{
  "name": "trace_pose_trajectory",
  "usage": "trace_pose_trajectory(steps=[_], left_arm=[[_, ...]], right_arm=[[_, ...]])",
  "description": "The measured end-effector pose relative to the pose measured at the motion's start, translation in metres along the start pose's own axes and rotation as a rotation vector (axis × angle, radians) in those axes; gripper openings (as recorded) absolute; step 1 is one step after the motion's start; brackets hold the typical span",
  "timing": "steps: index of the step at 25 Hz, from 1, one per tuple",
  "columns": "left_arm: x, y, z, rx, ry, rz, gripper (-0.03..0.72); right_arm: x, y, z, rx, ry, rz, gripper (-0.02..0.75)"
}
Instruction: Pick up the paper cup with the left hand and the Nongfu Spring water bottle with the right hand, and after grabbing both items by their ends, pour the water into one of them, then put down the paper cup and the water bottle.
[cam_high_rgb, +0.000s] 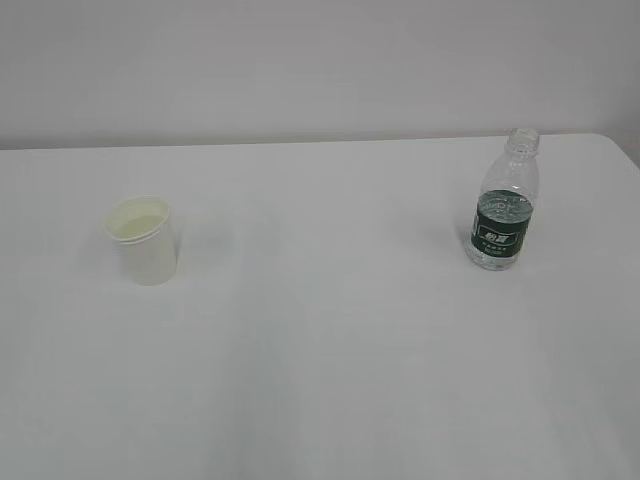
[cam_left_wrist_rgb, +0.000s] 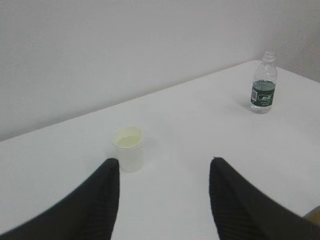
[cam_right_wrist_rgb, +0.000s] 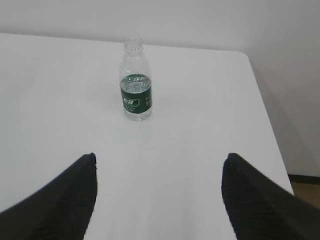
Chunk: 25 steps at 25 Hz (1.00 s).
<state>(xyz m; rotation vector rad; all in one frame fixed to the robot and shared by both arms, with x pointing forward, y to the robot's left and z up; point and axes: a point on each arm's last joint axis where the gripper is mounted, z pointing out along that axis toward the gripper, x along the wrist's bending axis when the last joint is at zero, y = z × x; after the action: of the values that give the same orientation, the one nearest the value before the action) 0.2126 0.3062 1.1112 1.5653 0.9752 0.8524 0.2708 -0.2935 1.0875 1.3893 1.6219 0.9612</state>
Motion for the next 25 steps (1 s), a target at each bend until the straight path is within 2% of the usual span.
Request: trace_pose_trajectory(steps=[8,13,18,25], left_arm=[[-0.003,-0.003,0.0,0.025,-0.036,-0.023,0.41],[-0.005,-0.002,0.0,0.024,-0.056,-0.036,0.407],[-0.006,-0.006,0.002,0.037,-0.061,-0.041,0.404],[-0.007,-0.015,0.009,0.086,-0.077,-0.052,0.399]], right_arm=[[0.008,-0.014,-0.026,0.09,0.068,0.049,0.59],[0.012,-0.033,-0.051,0.025,0.059,0.1,0.59],[0.01,-0.04,-0.055,0.087,0.03,0.095,0.59],[0.007,-0.041,-0.055,0.096,0.003,0.087,0.59]])
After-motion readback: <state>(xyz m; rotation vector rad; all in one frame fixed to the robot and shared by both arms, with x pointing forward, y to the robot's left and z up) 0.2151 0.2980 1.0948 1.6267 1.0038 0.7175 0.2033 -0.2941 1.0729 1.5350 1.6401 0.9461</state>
